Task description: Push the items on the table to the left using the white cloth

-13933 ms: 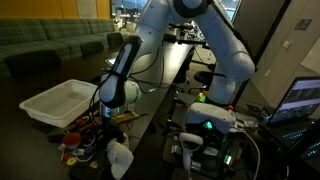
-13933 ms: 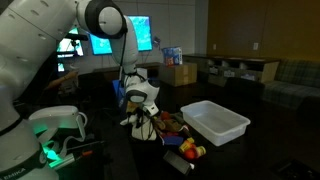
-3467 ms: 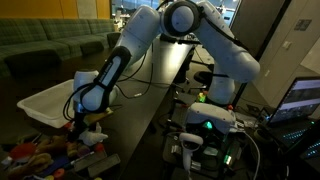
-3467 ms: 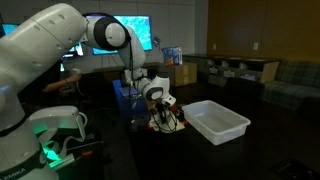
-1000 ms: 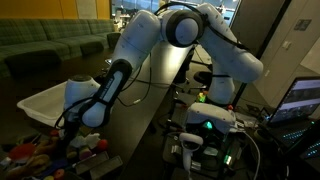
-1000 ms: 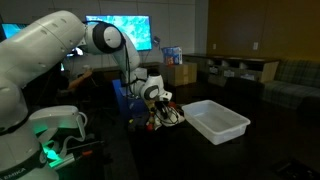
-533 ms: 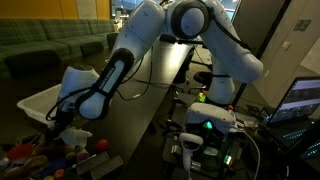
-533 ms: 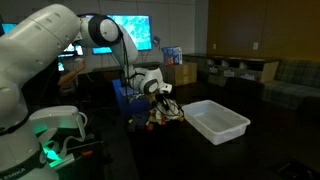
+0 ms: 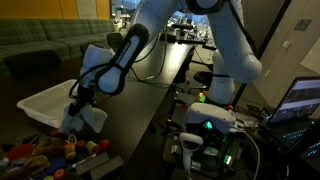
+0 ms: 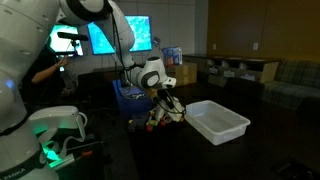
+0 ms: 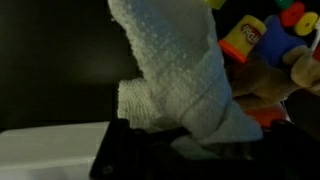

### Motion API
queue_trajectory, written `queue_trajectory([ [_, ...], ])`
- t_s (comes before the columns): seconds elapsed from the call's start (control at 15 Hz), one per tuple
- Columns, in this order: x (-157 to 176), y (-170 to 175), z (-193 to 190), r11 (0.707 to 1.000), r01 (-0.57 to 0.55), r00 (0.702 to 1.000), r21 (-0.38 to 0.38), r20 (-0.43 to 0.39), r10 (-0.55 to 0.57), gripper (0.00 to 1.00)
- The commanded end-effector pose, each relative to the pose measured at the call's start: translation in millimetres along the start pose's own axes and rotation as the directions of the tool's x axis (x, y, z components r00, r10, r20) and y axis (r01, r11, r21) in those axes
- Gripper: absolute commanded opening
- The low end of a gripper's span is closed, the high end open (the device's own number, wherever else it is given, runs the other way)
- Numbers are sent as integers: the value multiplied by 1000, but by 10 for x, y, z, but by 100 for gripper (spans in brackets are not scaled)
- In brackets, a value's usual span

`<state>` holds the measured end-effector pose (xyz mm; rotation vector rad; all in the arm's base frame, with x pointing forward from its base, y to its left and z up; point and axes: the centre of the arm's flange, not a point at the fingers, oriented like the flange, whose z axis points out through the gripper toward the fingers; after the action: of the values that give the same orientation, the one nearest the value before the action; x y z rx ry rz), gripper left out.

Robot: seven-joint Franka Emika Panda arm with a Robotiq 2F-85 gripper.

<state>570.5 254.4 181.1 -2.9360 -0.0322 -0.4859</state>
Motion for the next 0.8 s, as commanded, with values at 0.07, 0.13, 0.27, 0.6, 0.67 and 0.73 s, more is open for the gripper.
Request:
queue_trajectory([
  [0.07,-457,707,-674,998,-27,1000,-60,14,28,0],
  [0.13,-556,828,-720,996,-41,999,-81,27,43,0],
  [0.27,-827,1044,-814,992,-48,996,-120,69,57,0],
  [0.6,-1482,1255,-689,979,-34,980,-201,184,71,0],
  [0.67,-1591,1223,-639,975,-35,977,-220,199,80,0],
  [0.73,-1715,1158,-558,975,-37,970,-220,227,88,0],
])
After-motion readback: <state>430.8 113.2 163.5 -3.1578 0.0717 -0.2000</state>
